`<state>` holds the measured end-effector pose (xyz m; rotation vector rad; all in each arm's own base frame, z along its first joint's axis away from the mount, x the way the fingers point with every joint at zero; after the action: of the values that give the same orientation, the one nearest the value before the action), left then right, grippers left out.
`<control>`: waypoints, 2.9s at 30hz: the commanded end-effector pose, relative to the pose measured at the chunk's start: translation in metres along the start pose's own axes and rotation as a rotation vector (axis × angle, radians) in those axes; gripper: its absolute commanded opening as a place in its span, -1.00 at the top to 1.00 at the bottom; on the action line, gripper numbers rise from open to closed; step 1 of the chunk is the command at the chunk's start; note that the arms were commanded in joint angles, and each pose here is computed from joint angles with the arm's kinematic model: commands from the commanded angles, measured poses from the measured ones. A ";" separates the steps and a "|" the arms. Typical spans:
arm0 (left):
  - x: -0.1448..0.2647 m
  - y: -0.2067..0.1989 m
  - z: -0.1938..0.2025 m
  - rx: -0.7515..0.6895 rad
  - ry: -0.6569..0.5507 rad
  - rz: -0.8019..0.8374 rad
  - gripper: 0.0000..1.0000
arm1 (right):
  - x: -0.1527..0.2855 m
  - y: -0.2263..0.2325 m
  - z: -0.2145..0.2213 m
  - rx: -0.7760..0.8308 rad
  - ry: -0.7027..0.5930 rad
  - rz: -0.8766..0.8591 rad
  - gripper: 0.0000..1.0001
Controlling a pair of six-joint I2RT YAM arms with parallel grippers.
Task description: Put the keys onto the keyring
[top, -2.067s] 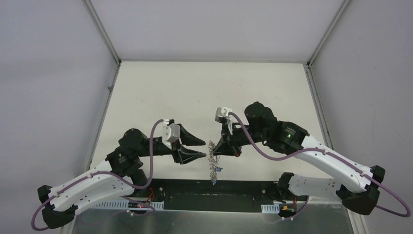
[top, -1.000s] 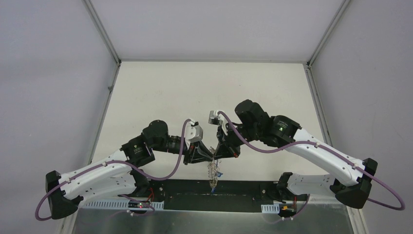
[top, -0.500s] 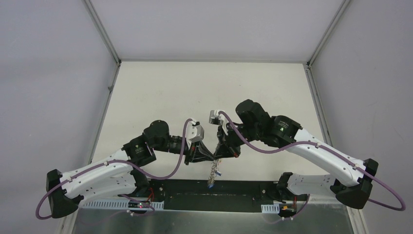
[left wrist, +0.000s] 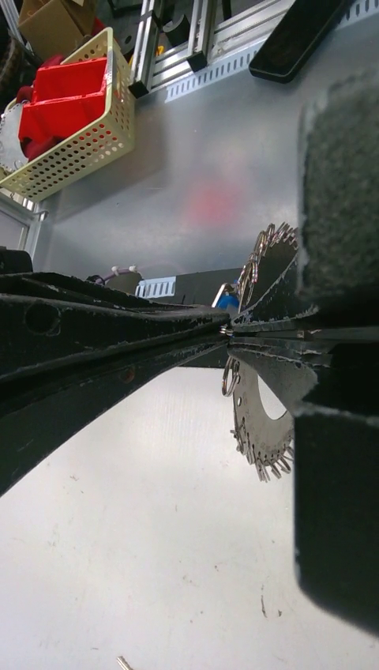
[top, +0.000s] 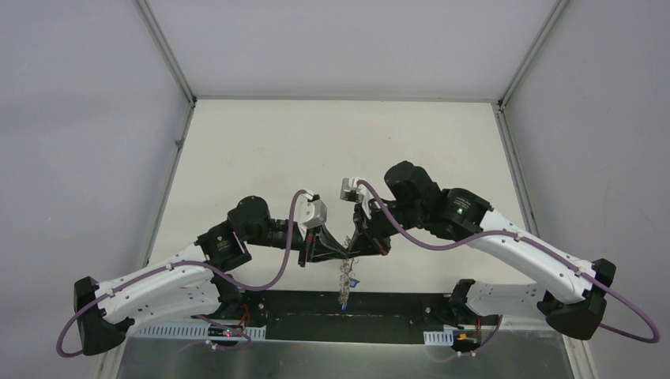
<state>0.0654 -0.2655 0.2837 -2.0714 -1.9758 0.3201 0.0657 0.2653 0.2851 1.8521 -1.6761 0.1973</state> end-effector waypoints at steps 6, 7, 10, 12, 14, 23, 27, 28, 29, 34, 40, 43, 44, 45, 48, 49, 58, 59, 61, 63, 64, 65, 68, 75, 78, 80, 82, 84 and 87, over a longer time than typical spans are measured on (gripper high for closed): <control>-0.001 -0.005 -0.022 -0.052 -0.089 0.000 1.00 | 0.012 0.003 -0.021 0.052 -0.116 0.051 0.44; 0.001 -0.005 -0.023 -0.055 -0.096 -0.011 1.00 | 0.014 0.002 -0.021 0.055 -0.126 0.064 0.30; 0.006 -0.003 -0.026 -0.067 -0.129 -0.047 1.00 | 0.019 0.003 -0.021 0.061 -0.163 0.092 0.00; 0.010 -0.006 -0.030 -0.082 -0.155 -0.052 1.00 | 0.022 0.003 -0.022 0.068 -0.188 0.108 -0.07; 0.014 -0.009 -0.034 -0.107 -0.190 -0.043 1.00 | 0.023 0.003 -0.020 0.068 -0.203 0.114 -0.08; 0.028 -0.024 -0.047 -0.215 -0.384 0.025 1.00 | 0.020 0.006 -0.021 0.069 -0.240 0.082 0.32; 0.035 -0.029 -0.053 -0.250 -0.492 0.050 1.00 | 0.017 0.009 -0.026 0.060 -0.266 0.054 0.40; 0.036 -0.030 -0.054 -0.255 -0.515 0.054 1.00 | 0.015 0.009 -0.027 0.056 -0.273 0.041 0.40; 0.038 -0.031 -0.055 -0.260 -0.539 0.057 1.00 | 0.013 0.010 -0.028 0.053 -0.280 0.027 0.40; 0.043 -0.035 -0.061 -0.270 -0.586 0.065 1.00 | 0.001 0.006 -0.022 0.005 -0.252 -0.005 0.39; 0.041 -0.032 -0.058 -0.242 -0.552 0.047 1.00 | -0.003 -0.001 -0.012 -0.019 -0.220 0.031 0.12; 0.038 -0.025 -0.052 -0.206 -0.516 0.010 1.00 | 0.003 -0.005 -0.009 -0.006 -0.245 0.088 -0.07; 0.038 -0.022 -0.050 -0.191 -0.505 -0.007 1.00 | 0.005 -0.006 -0.008 -0.005 -0.253 0.109 -0.13; 0.036 -0.018 -0.048 -0.175 -0.490 -0.026 1.00 | 0.009 -0.006 -0.008 0.003 -0.269 0.128 -0.20; 0.032 -0.003 -0.037 -0.117 -0.430 -0.109 1.00 | 0.015 -0.012 -0.008 0.016 -0.327 0.197 -0.39; 0.031 0.002 -0.036 -0.104 -0.415 -0.140 1.00 | 0.017 -0.015 -0.010 0.020 -0.352 0.226 -0.45; 0.015 0.056 -0.033 0.022 -0.321 -0.444 1.00 | 0.024 -0.045 -0.038 0.019 -0.457 0.402 -0.75; 0.012 0.060 -0.035 0.026 -0.315 -0.459 1.00 | 0.024 -0.049 -0.039 0.006 -0.456 0.407 -0.77; 0.003 0.070 -0.035 0.026 -0.283 -0.483 1.00 | 0.024 -0.055 -0.040 -0.033 -0.459 0.395 -0.78; -0.004 0.083 -0.034 0.039 -0.240 -0.510 1.00 | 0.026 -0.063 -0.041 -0.091 -0.467 0.378 -0.79; -0.007 0.089 -0.034 0.042 -0.223 -0.511 1.00 | 0.029 -0.068 -0.041 -0.120 -0.476 0.372 -0.79; -0.011 0.096 -0.035 0.051 -0.209 -0.505 1.00 | 0.032 -0.072 -0.041 -0.148 -0.488 0.367 -0.79; -0.014 0.120 -0.042 0.077 -0.222 -0.497 1.00 | 0.044 -0.089 -0.036 -0.223 -0.525 0.392 -0.81; -0.019 0.169 -0.066 0.012 -0.286 -0.544 1.00 | 0.074 -0.137 -0.001 -0.428 -0.566 0.567 -0.92; -0.025 0.184 -0.067 -0.025 -0.315 -0.548 1.00 | 0.087 -0.152 0.016 -0.499 -0.568 0.657 -0.99; -0.030 0.195 -0.059 -0.045 -0.324 -0.549 1.00 | 0.094 -0.159 0.028 -0.553 -0.567 0.708 -1.00; -0.033 0.205 -0.046 -0.048 -0.326 -0.555 1.00 | 0.097 -0.164 0.039 -0.619 -0.551 0.743 -1.00; -0.035 0.211 -0.032 -0.035 -0.323 -0.559 1.00 | 0.095 -0.165 0.048 -0.651 -0.522 0.742 -1.00; -0.033 0.216 -0.012 0.005 -0.313 -0.574 1.00 | 0.087 -0.167 0.062 -0.695 -0.493 0.725 -1.00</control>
<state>0.2699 -0.3060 0.2025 -1.3202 -2.5412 0.4510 0.2271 0.1616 0.2350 0.8067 -2.3605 -0.4987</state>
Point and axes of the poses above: each gripper's point midway between its finger pads, its own x axis back along the fingers, its own y axis along the line the jaws close on, z = x × y, the point moved 4 cm from there along x, back along the fingers, and after that the axes turned 5 degrees about x, right-handed, at the moved point
